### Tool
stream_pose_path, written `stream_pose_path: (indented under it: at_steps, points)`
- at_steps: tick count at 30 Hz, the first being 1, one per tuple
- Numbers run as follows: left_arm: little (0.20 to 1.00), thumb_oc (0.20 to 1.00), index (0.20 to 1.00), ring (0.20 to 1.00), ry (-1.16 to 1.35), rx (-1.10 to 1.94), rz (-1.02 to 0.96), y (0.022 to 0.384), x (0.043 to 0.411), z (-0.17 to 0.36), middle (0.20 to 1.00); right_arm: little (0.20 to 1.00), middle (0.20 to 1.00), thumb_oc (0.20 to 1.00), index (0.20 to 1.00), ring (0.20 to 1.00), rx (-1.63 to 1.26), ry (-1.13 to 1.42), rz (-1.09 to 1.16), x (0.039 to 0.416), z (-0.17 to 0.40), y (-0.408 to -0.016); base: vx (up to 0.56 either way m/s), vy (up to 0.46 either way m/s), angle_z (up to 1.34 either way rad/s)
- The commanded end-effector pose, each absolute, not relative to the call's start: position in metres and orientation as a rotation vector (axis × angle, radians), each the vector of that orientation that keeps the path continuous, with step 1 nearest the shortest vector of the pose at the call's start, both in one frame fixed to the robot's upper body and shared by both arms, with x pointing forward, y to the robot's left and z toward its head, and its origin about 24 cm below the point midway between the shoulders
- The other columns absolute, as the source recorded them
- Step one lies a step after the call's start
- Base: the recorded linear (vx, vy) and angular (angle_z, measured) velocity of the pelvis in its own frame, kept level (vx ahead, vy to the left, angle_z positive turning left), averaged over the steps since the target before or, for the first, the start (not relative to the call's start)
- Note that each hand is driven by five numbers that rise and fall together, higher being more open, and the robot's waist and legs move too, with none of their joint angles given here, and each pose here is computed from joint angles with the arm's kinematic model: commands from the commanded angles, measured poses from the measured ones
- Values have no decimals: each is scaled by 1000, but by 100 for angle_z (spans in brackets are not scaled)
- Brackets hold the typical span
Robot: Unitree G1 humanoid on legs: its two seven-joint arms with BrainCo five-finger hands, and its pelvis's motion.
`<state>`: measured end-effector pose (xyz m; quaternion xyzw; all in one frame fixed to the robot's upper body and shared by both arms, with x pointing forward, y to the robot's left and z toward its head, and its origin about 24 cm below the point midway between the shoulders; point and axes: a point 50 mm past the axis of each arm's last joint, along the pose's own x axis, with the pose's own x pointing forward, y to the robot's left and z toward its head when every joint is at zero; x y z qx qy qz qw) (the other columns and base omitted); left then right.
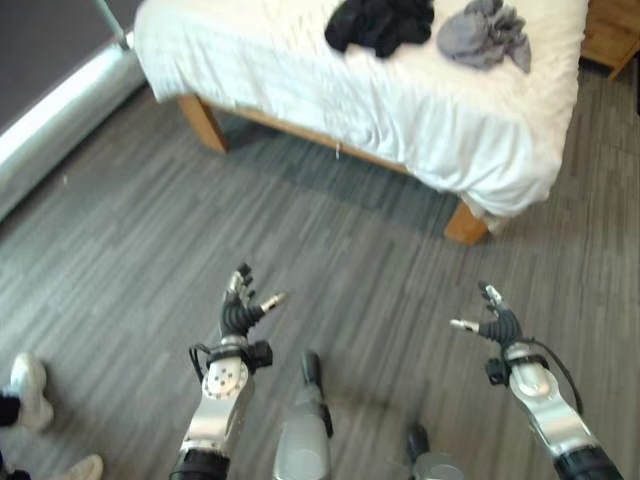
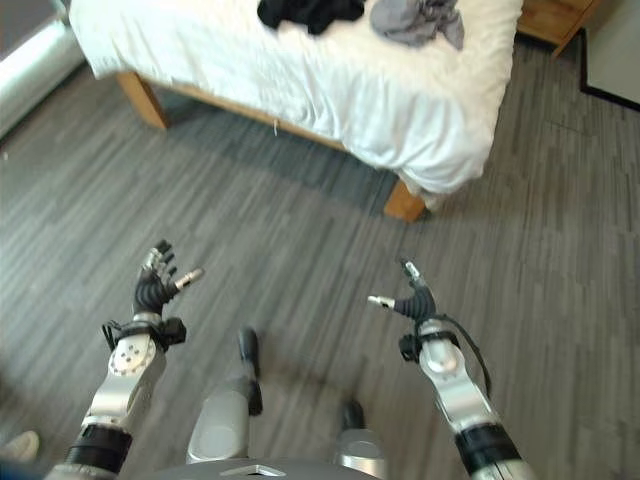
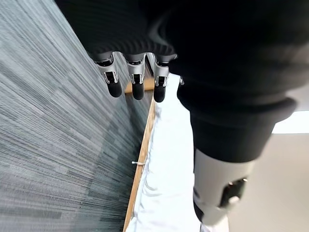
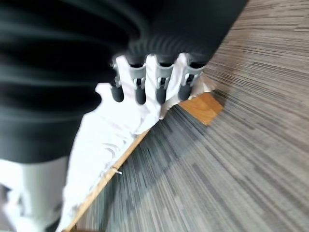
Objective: Pick up bed clothes into laundry basket.
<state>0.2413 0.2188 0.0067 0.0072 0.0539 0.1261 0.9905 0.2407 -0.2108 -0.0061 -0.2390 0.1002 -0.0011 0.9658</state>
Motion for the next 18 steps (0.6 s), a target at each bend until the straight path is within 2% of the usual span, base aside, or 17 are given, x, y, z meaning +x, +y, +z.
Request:
stream_pose_path:
  at_steps: [1, 4, 12, 18]
  points:
    - [1000, 1000, 1000, 1000, -63, 96, 204, 223, 253, 45, 1000, 1000, 1000, 1000, 1000, 1000, -463, 52, 9, 267, 21, -191, 283, 228, 36]
    - [1000, 1000, 1000, 1000, -84, 131, 199, 226, 261, 53, 1000, 1000, 1000, 1000, 1000, 1000, -428, 22, -8, 271, 26, -187, 365, 97, 40]
    - [1000, 1000, 1000, 1000, -12, 179, 191, 232, 261, 40, 1000, 1000, 1000, 1000, 1000, 1000, -392, 25, -23, 272, 26, -191, 595, -19, 34]
    - [1000, 1000, 1000, 1000, 48, 197, 255, 243, 245, 22, 1000, 1000, 1000, 1000, 1000, 1000, -462, 66, -44, 263, 18, -206, 441, -37, -22]
